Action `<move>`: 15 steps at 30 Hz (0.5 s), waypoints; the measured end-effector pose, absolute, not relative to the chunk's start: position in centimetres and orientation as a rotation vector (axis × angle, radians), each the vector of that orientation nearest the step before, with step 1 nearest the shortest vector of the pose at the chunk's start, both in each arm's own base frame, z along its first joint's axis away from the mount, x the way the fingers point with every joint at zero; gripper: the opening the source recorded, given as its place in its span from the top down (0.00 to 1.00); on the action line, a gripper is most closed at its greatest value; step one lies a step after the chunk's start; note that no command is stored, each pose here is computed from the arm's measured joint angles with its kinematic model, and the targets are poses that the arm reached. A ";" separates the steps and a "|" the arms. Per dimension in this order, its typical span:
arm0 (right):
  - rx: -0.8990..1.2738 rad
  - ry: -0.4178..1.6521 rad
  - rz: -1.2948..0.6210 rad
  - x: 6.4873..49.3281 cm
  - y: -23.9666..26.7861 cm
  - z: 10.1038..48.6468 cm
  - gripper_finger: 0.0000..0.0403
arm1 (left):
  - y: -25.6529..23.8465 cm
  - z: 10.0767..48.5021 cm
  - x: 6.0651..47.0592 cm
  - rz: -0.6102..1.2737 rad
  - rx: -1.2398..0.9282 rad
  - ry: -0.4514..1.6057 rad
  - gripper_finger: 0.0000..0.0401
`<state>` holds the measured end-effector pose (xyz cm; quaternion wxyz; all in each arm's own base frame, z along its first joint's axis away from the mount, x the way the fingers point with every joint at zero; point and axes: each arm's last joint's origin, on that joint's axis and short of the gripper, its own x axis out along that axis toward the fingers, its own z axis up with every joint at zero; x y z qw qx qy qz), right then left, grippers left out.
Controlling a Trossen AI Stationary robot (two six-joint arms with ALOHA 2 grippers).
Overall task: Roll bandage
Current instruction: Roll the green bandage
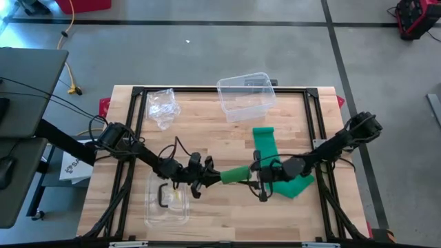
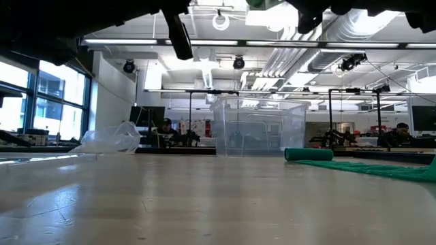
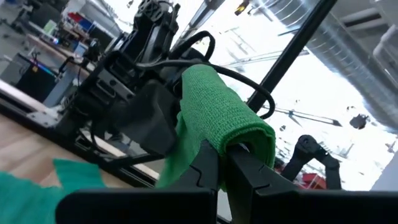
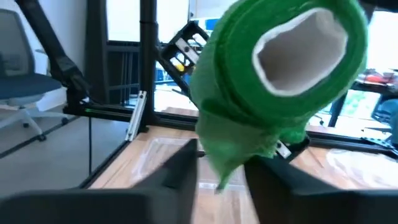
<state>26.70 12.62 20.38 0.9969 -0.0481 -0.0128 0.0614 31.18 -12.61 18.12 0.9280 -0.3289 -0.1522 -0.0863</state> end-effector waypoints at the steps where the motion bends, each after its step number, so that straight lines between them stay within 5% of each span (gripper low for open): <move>1: -0.090 -0.023 0.110 26.6 12.7 20.4 0.79 | -12.7 18.1 31.1 -0.175 -0.658 -0.312 0.99; 4: -0.084 -0.009 0.064 26.3 13.2 20.2 0.96 | -12.9 18.2 31.0 -0.151 -0.617 -0.319 0.99; 15: 0.100 0.166 -0.059 24.9 17.0 15.9 1.00 | -14.5 16.0 30.4 0.161 -0.511 -0.154 0.99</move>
